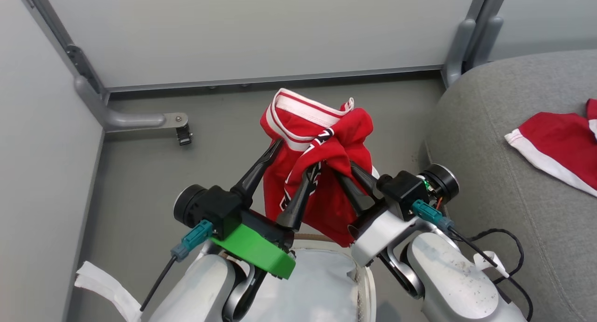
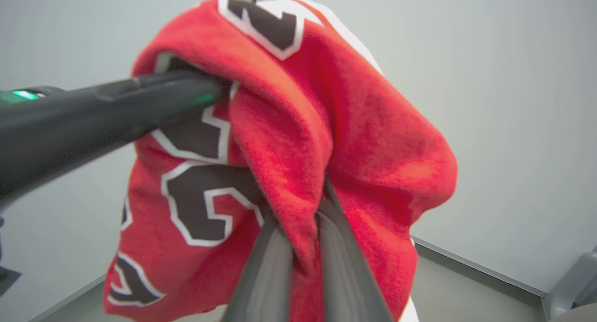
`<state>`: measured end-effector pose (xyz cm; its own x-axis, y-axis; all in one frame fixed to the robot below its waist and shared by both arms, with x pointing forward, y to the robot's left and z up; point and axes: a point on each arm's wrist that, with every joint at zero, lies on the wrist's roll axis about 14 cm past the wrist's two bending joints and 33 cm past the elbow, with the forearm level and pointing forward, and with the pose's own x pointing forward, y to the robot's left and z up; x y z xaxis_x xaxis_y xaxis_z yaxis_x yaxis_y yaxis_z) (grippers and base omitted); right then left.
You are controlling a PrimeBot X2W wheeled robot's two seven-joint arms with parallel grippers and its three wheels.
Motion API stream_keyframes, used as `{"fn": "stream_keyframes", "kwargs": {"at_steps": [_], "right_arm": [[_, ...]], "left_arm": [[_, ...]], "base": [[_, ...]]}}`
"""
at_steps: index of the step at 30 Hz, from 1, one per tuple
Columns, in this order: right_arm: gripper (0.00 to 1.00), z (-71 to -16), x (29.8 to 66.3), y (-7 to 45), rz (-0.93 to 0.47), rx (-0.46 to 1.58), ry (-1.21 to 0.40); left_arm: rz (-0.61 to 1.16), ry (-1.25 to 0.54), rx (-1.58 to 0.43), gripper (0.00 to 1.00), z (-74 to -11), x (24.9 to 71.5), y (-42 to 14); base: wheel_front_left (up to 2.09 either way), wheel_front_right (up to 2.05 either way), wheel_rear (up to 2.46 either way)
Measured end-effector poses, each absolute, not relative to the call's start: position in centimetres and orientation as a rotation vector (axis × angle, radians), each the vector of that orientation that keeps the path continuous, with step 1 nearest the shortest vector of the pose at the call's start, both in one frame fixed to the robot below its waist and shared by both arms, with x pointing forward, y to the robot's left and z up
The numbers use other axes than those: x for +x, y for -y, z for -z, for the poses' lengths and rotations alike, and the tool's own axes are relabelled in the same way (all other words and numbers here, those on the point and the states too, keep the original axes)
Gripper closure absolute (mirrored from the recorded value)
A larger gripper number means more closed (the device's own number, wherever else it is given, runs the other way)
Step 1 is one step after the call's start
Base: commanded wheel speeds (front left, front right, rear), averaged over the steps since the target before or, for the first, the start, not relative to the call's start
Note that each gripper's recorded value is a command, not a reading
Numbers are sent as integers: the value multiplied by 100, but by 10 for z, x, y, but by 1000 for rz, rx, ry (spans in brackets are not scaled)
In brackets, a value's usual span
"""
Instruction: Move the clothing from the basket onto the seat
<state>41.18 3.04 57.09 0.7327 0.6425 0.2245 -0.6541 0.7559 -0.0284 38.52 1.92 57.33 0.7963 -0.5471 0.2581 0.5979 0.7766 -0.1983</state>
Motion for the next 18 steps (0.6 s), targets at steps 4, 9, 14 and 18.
{"fn": "stream_keyframes", "kwargs": {"at_steps": [4, 9, 14, 18], "right_arm": [[100, -569, 416, -1, -627, 68, 218], [100, -566, 419, 51, -478, 63, 212], [100, -562, 413, 110, -308, 42, 205], [100, -556, 403, 157, -174, 4, 189]], "left_arm": [[675, 176, -271, 0, -568, 387, -2], [771, 144, -270, 0, -558, 389, 29], [889, 109, -274, 0, -547, 386, 66], [986, 81, -293, 0, -540, 380, 96]], "base": [[0, 0, 0], [0, 0, 0], [0, 0, 0], [0, 0, 0]]}}
